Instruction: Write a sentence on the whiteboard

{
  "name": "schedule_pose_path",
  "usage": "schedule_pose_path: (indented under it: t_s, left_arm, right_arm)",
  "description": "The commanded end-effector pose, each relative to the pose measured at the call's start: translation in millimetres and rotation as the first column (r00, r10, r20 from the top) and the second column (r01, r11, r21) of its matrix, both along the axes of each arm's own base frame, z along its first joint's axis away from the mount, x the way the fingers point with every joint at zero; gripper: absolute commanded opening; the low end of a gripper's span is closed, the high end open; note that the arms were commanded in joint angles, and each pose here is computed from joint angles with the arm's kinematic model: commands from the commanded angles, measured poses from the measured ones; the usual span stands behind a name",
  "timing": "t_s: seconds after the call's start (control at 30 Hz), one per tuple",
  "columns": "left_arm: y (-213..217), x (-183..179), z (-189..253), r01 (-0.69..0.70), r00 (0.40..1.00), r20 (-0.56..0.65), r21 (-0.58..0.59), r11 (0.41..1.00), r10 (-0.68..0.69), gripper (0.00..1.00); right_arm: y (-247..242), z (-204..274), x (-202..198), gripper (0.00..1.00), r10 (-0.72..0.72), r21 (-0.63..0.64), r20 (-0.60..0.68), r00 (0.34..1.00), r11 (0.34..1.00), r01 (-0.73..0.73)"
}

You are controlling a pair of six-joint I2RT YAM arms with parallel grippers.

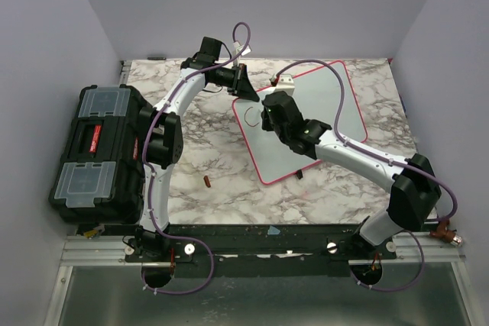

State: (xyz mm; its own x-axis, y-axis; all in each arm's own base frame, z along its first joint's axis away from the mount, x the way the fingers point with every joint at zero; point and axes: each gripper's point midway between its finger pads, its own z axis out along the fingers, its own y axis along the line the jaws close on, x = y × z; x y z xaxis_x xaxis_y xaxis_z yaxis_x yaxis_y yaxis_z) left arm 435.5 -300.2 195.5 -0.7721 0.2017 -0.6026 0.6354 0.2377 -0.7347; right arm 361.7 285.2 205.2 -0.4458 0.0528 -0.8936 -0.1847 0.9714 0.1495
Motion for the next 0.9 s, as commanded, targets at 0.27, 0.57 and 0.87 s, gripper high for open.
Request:
schedule_pose_path:
  t_s: [0.27, 0.57, 0.87]
  left_arm:
    - [-4.4, 3.2, 0.1, 0.03, 0.988, 0.149, 0.013, 0.999, -0.031, 0.0]
    - [-4.2, 3.1, 0.0, 0.03, 0.989, 0.147, 0.013, 0.999, -0.032, 0.0]
    - [-4.3, 3.0, -0.1, 0.03, 0.989, 0.146, 0.013, 0.999, -0.032, 0.0]
  right_arm:
    - [12.3, 0.7, 2.6, 0.01, 0.035, 0.012, -0.002, 0.999, 0.999, -0.035]
    - [15.7, -16.3, -12.2, 0.01, 0.092, 0.028, -0.06, 0.994, 0.996, -0.09]
    - [13.2, -29.7, -23.8, 0.01, 0.118, 0.02, -0.112, 0.987, 0.993, -0.116]
